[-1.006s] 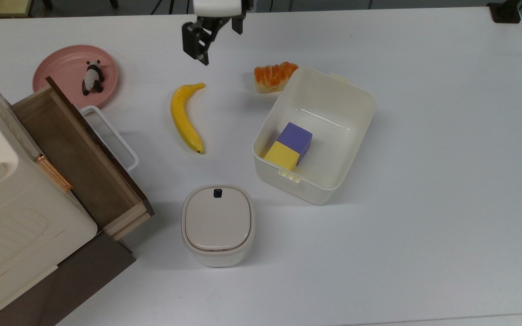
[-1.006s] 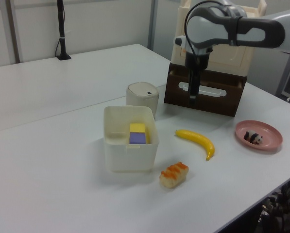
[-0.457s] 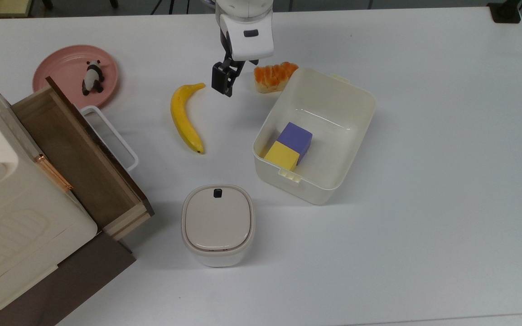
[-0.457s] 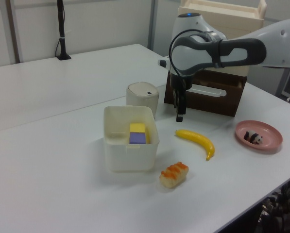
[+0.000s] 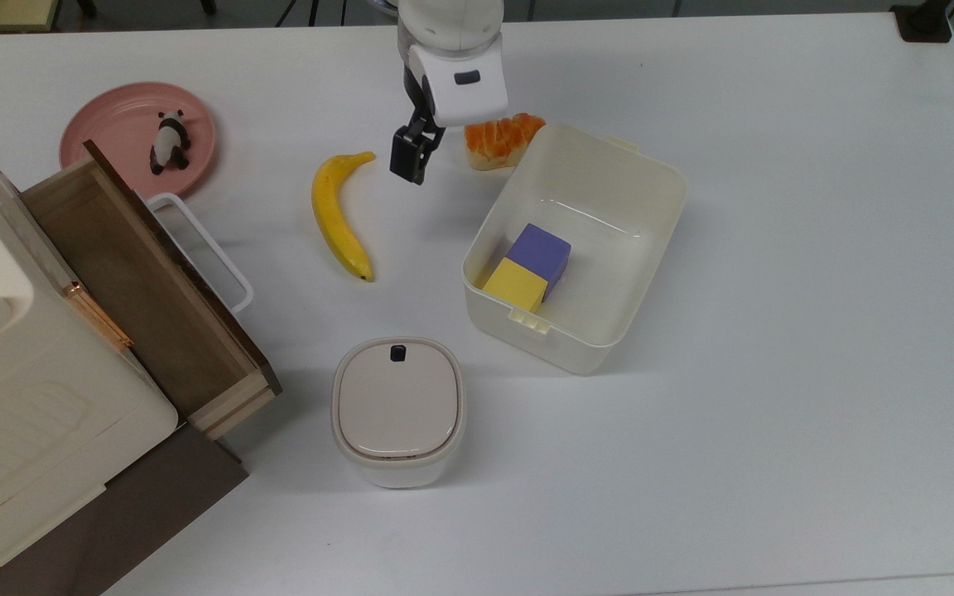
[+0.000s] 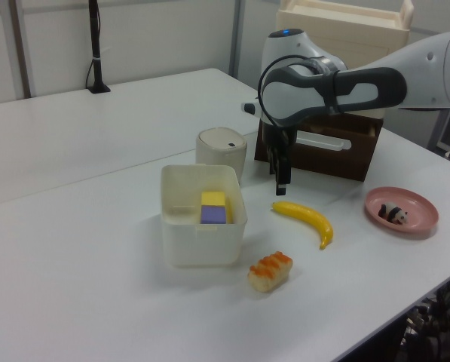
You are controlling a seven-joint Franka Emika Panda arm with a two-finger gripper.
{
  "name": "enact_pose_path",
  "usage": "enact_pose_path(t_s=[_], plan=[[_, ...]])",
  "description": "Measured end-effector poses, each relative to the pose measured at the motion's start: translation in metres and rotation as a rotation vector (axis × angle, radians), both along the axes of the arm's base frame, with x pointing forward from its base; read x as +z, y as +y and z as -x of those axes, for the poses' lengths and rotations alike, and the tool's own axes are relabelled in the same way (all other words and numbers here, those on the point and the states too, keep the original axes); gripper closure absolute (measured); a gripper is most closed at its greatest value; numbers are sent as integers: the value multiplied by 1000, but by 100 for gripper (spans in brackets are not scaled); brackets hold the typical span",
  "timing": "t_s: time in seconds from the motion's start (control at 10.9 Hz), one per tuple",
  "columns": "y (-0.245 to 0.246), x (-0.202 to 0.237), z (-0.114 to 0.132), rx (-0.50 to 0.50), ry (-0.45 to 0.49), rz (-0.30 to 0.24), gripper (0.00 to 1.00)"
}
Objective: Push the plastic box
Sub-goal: 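Lower the gripper against the box wall beside the bread roll, then push the cream plastic box across the table away from the banana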
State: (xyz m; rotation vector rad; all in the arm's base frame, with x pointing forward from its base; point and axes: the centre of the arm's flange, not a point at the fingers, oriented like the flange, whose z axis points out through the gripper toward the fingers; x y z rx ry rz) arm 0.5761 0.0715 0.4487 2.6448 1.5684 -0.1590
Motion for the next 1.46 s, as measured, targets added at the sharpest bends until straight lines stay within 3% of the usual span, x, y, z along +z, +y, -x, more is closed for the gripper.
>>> enact_pose_path(t_s=[0.55, 1.01, 1.46], plan=[[23, -20, -7, 40, -11, -7, 0], [32, -28, -8, 37, -3, -7, 0], [49, -34, -15, -2, -59, -23, 0]])
